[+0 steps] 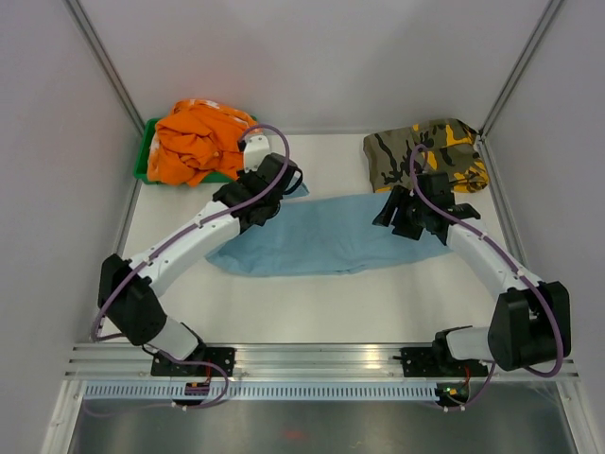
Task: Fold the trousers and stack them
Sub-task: Fold the trousers
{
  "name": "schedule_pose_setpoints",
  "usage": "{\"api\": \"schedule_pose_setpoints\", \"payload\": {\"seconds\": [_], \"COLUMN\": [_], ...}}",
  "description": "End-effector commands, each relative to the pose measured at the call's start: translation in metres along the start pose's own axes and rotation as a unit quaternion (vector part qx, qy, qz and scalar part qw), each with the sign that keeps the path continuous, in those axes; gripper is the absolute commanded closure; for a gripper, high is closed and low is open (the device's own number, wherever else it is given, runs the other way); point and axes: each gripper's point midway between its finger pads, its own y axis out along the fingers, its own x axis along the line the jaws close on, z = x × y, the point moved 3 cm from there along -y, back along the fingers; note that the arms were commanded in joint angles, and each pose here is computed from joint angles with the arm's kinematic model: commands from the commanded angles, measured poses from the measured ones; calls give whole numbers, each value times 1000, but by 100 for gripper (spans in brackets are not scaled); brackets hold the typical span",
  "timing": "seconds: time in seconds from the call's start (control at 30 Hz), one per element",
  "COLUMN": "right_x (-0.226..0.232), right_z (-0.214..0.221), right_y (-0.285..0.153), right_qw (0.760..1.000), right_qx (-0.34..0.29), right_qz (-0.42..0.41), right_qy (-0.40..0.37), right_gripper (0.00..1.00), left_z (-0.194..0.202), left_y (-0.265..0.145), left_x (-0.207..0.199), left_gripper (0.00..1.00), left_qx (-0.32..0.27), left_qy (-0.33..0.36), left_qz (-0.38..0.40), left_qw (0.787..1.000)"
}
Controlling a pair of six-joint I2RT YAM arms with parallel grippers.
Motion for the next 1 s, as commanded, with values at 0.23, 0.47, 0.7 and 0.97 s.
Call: {"api": "schedule_pose_setpoints", "payload": {"seconds": [0.23,0.47,0.7,0.97], "right_x": [24,30,57,138], "right_z": [-11,-14,-15,-3], "right_y": [10,11,28,91], "right_qw": [998,997,989,975], "right_qx": [-8,-9,1,-17], "right_qz": [-66,-79,-138,-190], "right_qy": [19,22,53,111], "right_gripper": [29,25,19,5], "left_z": [30,72,113,119], "left_y": [25,-2,-18,-21], "left_x": [-6,-69,-74,-47], "left_gripper": [98,98,98,98], "left_qx": [-32,-19,28,23], "left_qy": [-49,-3,-2,3], "left_qz": [16,162,167,144], "left_qw": [998,987,986,989]}}
